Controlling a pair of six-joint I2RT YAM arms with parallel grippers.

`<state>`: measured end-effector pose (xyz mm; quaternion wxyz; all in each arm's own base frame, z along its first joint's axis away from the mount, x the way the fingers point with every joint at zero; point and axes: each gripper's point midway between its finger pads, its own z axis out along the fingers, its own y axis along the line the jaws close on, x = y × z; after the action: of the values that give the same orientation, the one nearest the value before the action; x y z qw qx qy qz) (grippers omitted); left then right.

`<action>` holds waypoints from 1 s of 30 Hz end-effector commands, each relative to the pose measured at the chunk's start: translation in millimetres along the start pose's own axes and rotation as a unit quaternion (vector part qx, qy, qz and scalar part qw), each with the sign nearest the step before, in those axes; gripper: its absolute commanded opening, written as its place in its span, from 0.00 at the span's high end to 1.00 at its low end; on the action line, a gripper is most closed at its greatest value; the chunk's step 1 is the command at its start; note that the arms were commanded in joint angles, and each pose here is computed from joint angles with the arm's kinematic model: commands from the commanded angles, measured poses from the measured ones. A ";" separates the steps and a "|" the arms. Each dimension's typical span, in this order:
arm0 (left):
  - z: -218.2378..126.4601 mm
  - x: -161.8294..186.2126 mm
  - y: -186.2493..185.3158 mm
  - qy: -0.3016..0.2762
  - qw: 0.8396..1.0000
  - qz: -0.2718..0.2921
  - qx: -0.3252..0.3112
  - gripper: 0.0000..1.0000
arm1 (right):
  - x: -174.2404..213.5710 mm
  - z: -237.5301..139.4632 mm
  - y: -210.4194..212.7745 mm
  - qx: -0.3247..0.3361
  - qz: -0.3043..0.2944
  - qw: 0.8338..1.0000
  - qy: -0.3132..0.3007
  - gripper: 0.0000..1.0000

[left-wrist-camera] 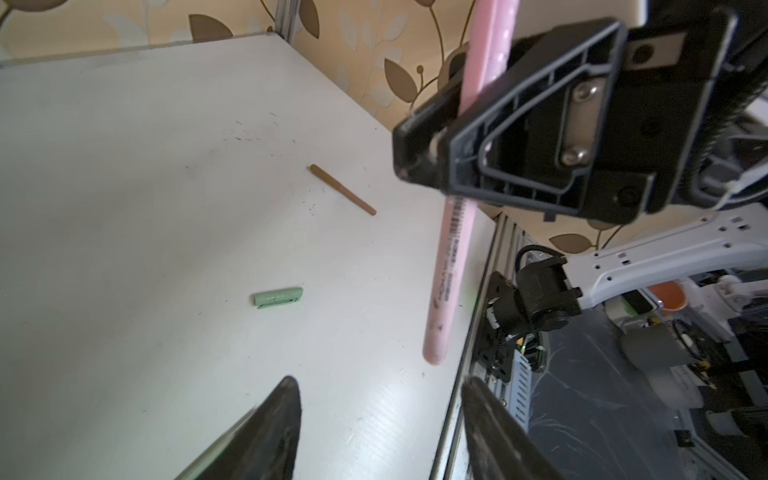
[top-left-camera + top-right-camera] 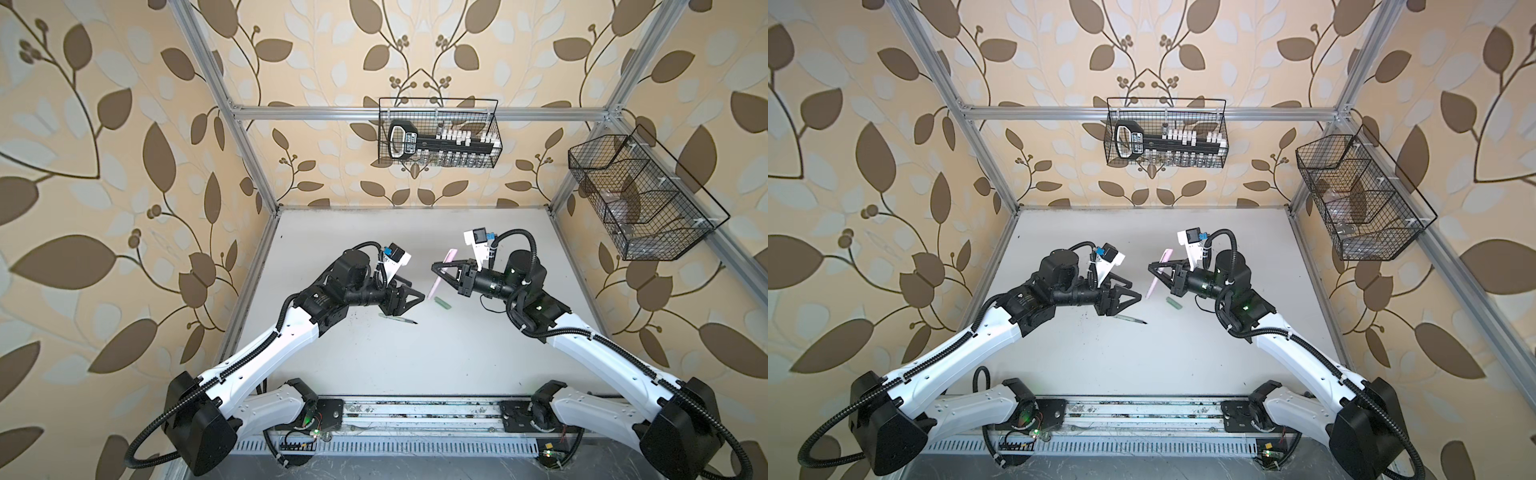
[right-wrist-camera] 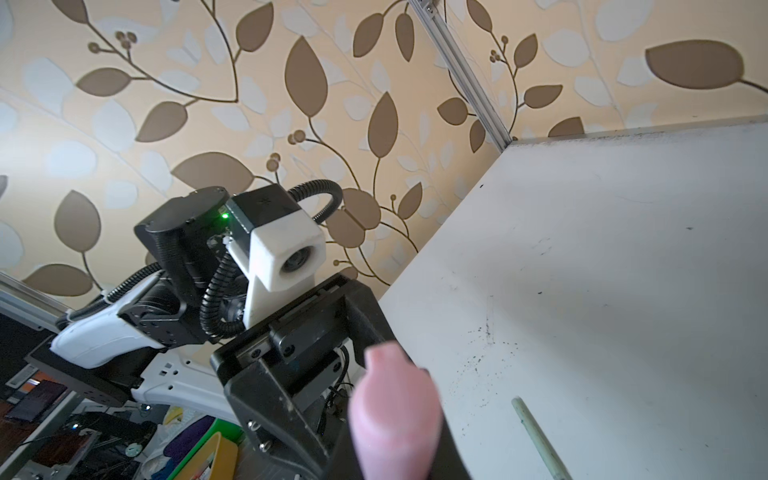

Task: Insert the pens into the pen caps
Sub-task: 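Press the pink cap down onto the pen barrel with the right gripper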

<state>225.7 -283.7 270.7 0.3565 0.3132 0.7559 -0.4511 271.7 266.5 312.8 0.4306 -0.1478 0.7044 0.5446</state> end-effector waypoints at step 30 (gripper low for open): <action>17.1 -18.6 -16.5 -0.014 0.996 -0.008 0.083 0.83 | 2.5 7.4 15.9 -0.034 -0.009 0.999 -0.032 1.00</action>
<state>222.6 -305.9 274.1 0.3174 0.3220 0.7264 -0.5176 269.8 275.4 322.4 0.4473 -0.1352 0.6739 0.5723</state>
